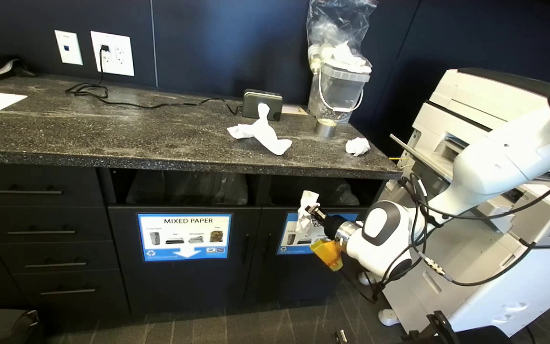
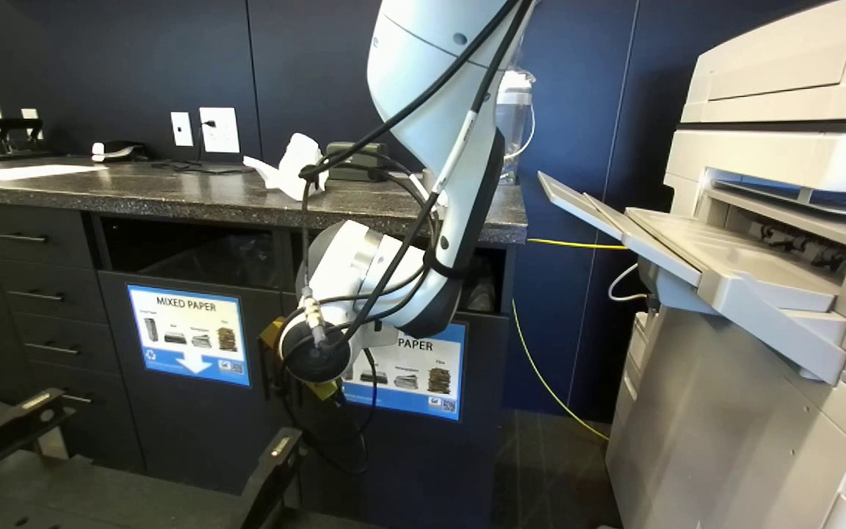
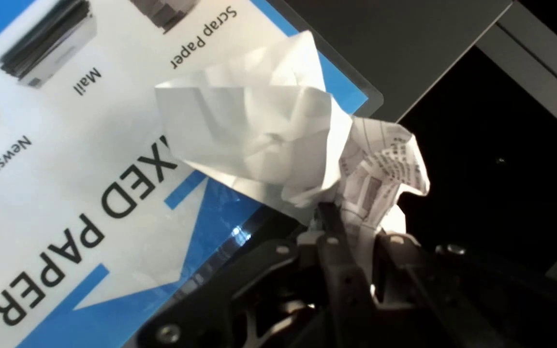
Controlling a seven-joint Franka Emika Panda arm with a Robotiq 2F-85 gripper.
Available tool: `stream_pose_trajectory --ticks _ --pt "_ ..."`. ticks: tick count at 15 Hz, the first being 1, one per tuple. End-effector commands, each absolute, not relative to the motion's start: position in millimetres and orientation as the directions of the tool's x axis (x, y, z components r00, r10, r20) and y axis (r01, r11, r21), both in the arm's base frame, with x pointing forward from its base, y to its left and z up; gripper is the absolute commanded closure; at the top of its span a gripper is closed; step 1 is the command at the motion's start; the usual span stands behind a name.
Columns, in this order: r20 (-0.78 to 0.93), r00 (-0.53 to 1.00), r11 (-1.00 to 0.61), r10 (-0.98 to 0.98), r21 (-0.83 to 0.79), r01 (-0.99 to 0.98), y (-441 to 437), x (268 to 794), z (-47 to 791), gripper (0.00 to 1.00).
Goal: Put the tissue in the trash can.
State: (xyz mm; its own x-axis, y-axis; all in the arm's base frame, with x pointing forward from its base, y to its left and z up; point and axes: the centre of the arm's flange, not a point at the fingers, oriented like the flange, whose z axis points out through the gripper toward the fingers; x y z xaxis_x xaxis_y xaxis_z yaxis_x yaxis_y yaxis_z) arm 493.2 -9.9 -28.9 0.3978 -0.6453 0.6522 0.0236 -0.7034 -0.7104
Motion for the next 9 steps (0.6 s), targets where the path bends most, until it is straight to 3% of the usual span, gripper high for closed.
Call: stream_pose_trajectory --ticks 1,9 --pt "0.652 0.350 -0.698 -0.673 -0.716 -0.009 57.8 511.1 0.8 0.88" --pt "0.607 0.311 -0.637 -0.731 -0.771 0.009 74.7 537.8 10.1 0.88"
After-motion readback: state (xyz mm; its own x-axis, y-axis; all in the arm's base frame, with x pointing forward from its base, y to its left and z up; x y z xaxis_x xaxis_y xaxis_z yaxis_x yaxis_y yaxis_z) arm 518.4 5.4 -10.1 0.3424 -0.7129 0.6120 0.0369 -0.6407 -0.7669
